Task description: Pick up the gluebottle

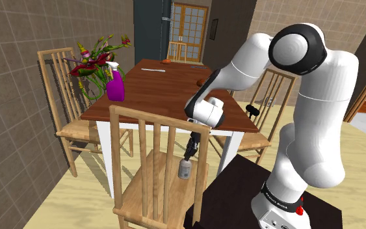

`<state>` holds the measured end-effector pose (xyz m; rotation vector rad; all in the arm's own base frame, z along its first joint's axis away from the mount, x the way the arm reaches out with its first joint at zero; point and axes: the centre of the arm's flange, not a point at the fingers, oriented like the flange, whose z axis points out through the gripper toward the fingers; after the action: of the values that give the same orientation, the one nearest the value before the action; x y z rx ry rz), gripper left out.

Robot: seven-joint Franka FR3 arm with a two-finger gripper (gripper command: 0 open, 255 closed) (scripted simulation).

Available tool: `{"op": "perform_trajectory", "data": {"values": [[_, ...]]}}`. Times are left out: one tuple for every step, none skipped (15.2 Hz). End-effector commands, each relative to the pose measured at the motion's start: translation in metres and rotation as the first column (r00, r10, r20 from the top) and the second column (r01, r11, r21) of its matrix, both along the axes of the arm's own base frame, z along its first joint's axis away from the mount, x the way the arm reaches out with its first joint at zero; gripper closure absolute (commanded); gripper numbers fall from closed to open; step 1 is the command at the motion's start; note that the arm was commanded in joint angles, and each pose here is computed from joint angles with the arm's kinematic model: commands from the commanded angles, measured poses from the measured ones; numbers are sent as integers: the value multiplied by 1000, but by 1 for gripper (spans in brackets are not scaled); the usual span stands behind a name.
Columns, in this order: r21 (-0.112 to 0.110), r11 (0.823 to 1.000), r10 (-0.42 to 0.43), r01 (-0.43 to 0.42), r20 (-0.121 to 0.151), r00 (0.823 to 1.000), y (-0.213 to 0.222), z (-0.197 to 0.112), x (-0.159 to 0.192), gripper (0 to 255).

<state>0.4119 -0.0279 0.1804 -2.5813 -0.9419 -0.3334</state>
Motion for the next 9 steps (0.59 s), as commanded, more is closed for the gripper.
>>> {"op": "perform_trajectory", "data": {"values": [[-10,999,38,-38,-42,998,0,-2,-1,255],[-10,999,38,-38,-42,998,0,3,-1,255],[-10,999,38,-38,-42,998,0,9,-1,255],[-10,999,38,-38,-42,998,0,14,-1,255],[-10,999,38,-38,-42,998,0,19,-1,255],[-10,999,38,-38,-42,998,0,25,-1,255],[-10,999,38,-38,-42,998,0,30,-1,255],[-10,999,38,-38,-42,998,0,35,-1,255],[-10,999,38,-38,-42,998,0,40,-1,255]]}}
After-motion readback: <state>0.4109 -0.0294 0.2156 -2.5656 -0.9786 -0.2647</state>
